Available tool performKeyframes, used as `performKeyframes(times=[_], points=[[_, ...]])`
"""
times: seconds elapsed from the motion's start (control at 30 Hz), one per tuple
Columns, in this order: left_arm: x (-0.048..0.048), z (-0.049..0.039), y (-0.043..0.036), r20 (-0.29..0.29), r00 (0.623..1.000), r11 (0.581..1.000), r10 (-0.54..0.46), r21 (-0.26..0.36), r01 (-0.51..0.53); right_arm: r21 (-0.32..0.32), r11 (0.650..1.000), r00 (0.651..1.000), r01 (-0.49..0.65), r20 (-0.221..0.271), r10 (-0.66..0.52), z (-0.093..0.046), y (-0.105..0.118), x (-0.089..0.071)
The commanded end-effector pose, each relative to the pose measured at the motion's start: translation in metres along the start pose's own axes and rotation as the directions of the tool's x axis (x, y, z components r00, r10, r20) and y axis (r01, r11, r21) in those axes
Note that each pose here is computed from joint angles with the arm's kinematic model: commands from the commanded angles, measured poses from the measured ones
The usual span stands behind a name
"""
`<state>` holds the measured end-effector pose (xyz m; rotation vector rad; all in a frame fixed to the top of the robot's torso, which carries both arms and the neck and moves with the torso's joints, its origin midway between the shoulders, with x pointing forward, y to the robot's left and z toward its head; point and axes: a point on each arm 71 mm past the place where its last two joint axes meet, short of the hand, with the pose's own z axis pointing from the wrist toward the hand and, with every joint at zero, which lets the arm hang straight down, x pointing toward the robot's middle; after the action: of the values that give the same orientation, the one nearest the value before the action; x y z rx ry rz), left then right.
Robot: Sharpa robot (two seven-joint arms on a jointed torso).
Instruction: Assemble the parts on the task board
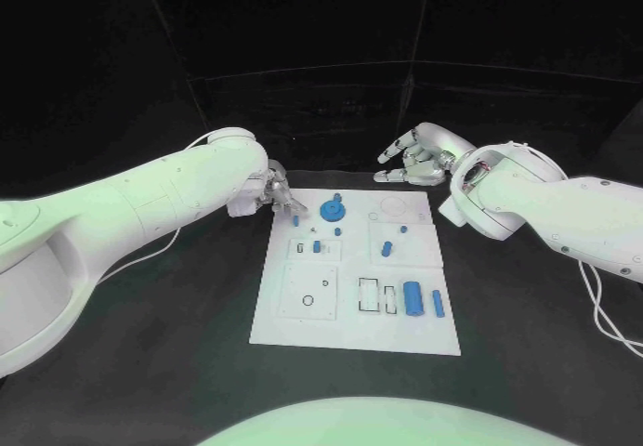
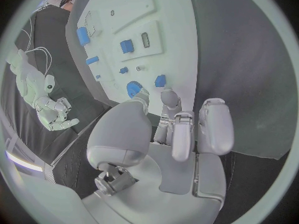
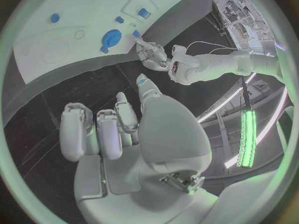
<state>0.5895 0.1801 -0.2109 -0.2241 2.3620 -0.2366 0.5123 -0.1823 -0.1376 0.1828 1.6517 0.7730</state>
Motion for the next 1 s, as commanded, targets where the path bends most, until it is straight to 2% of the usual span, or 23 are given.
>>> performKeyframes(times=[0.03, 0.4, 1.0], points=[[0.0005, 0.0005, 0.0010, -0.018, 1.000, 1.000, 0.023, -0.010, -0.023, -0.013, 1.000, 1.000, 0.002, 0.002, -0.002, 0.0002, 0.0019, -0.0008], [0.0016, 0.0021, 0.0023, -0.026, 0.999, 1.000, 0.024, -0.016, -0.024, -0.014, 1.000, 1.000, 0.002, 0.000, -0.002, 0.0007, 0.0025, -0.0003], [0.0061, 0.0060, -0.0046, -0.037, 0.999, 1.000, 0.027, -0.011, -0.028, -0.016, 1.000, 1.000, 0.001, 0.001, -0.001, 0.0014, 0.0032, 0.0002]])
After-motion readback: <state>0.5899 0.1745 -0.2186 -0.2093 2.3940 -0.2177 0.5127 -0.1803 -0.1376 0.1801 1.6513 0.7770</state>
